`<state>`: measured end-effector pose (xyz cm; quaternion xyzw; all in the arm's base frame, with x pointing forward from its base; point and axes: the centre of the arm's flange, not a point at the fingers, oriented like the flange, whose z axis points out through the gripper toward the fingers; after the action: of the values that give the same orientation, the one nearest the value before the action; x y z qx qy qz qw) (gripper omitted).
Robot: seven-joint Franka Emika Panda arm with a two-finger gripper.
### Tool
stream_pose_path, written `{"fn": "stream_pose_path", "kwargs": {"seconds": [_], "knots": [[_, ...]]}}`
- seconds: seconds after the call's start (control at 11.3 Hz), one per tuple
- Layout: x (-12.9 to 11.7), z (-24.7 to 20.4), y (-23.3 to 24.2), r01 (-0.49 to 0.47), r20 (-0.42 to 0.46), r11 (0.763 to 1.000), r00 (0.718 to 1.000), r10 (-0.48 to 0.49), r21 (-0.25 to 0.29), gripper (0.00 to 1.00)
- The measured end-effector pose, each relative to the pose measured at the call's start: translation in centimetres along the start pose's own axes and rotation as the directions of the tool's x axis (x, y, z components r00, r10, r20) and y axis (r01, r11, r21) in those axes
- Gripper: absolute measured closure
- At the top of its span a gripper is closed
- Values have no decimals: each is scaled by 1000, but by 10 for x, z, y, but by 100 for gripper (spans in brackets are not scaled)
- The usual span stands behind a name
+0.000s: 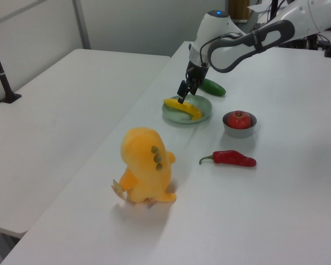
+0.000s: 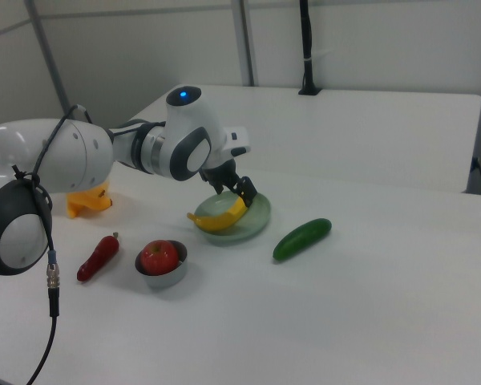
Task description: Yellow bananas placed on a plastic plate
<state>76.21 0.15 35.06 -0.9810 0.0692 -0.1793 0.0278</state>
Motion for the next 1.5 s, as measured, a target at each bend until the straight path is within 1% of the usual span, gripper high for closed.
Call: {"fn": "stream_pose_path", "kwargs": {"seconds": [0.18,0.26,0.35,0.44,0.53,0.71,0.97,1.15,1.32,1.41,1.5], "knots": [[14,-32,-1,-1,-52,1000,999,1,4,0],[19,-57,-1,-1,-61,1000,998,1,4,0],[21,-81,-1,-2,-42,1000,999,2,2,0],[19,-119,-1,-1,4,1000,1000,1,-2,0],[14,-146,0,-2,48,1000,999,2,-7,0],[-2,-211,4,6,144,999,990,-1,-33,0],[-41,-287,8,19,281,998,960,1,-67,0],[-72,-316,4,33,325,997,946,-9,-67,0],[-96,-331,-1,45,332,997,943,-21,-64,0],[-104,-330,-2,64,343,996,938,-40,-58,0],[-104,-325,-4,102,319,994,944,-84,-42,0]]}}
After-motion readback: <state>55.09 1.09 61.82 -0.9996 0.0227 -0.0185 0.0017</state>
